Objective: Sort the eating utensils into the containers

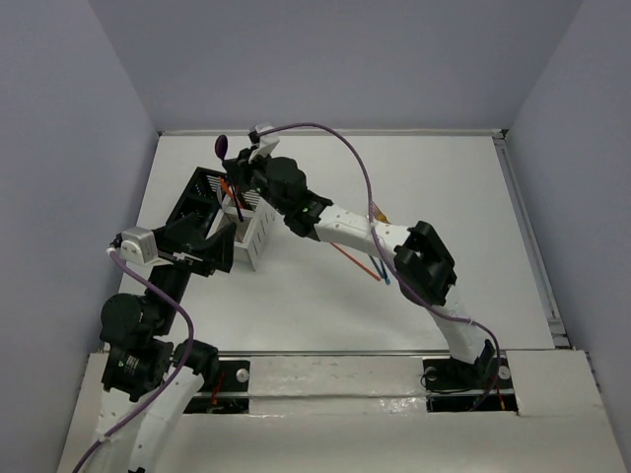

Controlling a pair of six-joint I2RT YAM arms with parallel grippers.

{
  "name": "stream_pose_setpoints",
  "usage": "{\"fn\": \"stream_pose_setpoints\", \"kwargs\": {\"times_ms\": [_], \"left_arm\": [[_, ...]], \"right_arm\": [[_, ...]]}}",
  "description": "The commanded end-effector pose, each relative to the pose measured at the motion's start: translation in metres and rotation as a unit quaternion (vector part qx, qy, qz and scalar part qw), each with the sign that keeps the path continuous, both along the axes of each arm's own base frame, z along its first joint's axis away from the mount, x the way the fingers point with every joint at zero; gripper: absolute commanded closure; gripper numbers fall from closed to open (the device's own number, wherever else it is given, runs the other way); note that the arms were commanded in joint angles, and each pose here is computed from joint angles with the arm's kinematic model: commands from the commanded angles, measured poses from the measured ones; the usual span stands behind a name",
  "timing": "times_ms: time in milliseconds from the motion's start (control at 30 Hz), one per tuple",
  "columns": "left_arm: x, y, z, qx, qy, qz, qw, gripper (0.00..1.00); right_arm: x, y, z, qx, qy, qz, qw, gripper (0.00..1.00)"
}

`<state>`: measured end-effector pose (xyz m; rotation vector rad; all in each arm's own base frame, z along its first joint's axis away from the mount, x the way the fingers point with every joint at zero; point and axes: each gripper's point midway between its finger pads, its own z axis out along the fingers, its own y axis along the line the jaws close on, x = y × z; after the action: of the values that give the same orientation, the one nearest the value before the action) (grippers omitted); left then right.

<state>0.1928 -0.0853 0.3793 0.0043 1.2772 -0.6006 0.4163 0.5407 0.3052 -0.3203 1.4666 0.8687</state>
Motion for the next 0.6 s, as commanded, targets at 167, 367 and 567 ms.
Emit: {"fn": "stream_pose_setpoints", "kwargs": {"times_ms": [167, 367, 567], "left_arm": [[-0.006, -0.002, 0.014, -0.011, -0.027, -0.010, 1.000, 0.01], [-0.005, -0.001, 0.014, -0.012, -0.026, -0.007, 1.000, 0.01], [0.000, 0.007, 0.011, -0.023, -0.014, 0.017, 0.999, 0.01]], "right_arm": [[-0.010, 0.022, -0.010, -0.002, -0.042, 0.027, 0.999, 1.00], [-0.025, 0.023, -0.010, -0.010, -0.051, 0.038, 0.998, 0.93], [-0.036, 0.012, -0.017, -0.014, -0.041, 0.045, 0.998, 0.69]]}}
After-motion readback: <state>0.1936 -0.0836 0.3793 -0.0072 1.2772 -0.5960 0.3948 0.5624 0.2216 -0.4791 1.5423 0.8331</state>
